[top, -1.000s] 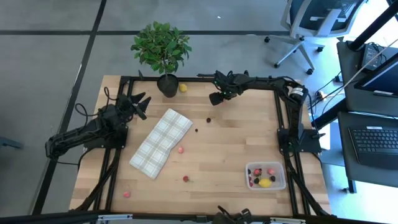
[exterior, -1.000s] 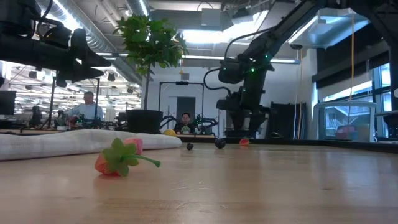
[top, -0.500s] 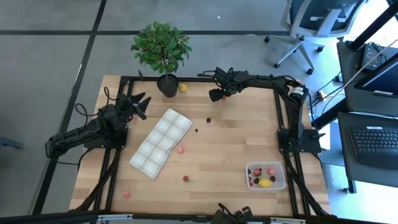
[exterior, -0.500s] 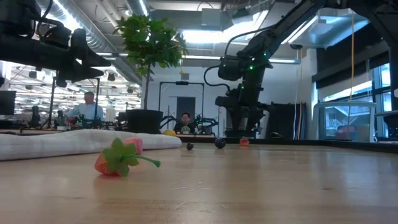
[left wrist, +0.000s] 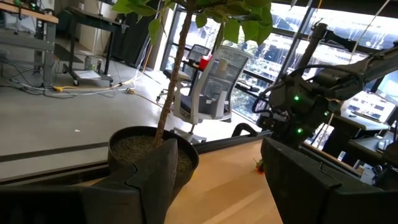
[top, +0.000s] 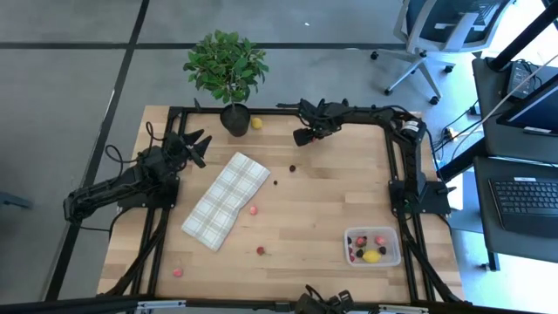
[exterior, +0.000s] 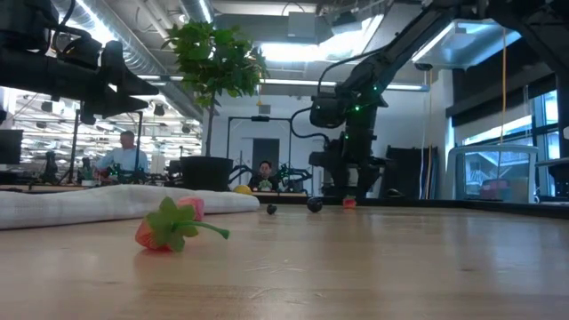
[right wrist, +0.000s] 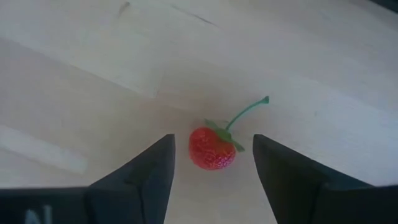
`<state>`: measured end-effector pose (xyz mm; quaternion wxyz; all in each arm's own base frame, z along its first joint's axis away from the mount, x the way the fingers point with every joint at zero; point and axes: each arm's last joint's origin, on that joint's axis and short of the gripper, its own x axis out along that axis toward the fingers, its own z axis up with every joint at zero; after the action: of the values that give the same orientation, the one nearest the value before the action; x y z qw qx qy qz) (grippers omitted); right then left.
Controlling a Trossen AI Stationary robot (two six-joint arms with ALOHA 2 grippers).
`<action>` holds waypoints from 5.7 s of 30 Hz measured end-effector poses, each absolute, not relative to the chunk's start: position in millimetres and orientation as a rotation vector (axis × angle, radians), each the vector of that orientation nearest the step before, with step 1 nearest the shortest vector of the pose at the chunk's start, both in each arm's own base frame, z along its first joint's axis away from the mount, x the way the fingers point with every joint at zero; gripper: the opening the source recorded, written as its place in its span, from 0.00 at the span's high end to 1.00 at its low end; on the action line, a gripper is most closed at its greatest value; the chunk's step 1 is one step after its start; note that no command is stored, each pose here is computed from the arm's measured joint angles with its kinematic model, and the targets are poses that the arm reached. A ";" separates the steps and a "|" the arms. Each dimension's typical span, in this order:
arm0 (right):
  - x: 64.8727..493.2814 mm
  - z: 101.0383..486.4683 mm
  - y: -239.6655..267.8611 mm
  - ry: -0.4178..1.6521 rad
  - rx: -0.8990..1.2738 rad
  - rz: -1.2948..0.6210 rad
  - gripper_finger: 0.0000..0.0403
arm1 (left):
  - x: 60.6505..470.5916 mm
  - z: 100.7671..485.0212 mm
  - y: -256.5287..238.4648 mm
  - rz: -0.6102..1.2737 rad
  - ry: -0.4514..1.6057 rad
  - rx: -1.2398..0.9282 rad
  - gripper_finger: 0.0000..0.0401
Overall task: Pick and placing Produce into tupperware
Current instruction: Put the top red strawberry into the transparent bin, then put the black cherry into the transparent bin
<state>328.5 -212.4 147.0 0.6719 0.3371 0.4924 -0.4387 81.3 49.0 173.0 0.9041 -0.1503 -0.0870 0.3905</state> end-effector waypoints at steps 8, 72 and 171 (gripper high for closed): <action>328.7 147.0 -212.5 1.114 0.746 -0.977 0.46 | 81.3 173.0 49.0 0.807 -0.180 -0.310 0.44; 333.5 214.9 -157.9 1.450 0.820 -0.861 0.72 | 81.4 173.0 49.0 0.807 -0.179 -0.310 0.44; 375.1 218.0 -40.0 1.036 0.179 -0.417 0.40 | 81.9 172.8 48.5 0.783 -0.173 -0.312 0.44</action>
<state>375.1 -40.0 218.0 0.8443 0.0846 0.4908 -0.1977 81.9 48.5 172.8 0.9089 -0.1515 -0.0839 0.3793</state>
